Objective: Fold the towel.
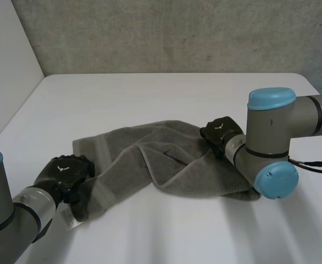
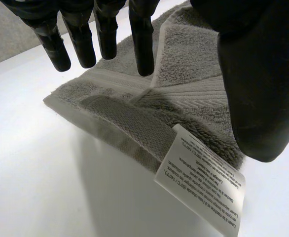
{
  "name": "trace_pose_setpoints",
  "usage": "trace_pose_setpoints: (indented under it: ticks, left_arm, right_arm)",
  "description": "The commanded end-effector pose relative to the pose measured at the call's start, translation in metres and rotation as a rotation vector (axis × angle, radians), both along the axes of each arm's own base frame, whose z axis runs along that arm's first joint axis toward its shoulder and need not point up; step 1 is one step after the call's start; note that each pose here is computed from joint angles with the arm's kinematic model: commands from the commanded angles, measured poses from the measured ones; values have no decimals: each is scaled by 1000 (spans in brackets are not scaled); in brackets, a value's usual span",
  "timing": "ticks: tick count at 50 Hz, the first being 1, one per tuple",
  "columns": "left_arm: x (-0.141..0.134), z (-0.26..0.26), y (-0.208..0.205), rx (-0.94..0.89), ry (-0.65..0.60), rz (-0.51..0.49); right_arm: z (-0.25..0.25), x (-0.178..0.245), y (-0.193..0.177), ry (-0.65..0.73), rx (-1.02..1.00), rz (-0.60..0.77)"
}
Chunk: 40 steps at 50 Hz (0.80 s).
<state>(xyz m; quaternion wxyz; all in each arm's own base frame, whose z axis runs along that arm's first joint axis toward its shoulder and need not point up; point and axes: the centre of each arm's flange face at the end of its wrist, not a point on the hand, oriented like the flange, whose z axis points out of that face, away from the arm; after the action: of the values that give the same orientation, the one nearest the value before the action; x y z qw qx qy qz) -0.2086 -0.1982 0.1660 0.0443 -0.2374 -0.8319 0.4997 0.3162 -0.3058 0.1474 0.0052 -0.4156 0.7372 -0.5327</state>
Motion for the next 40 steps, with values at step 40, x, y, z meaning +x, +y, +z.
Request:
trace_pose_setpoints:
  ticks: [40]
  left_arm:
    - [5, 2, -5, -53, 4, 13]
  right_arm:
    - [46, -72, 25, -42, -10, -56]
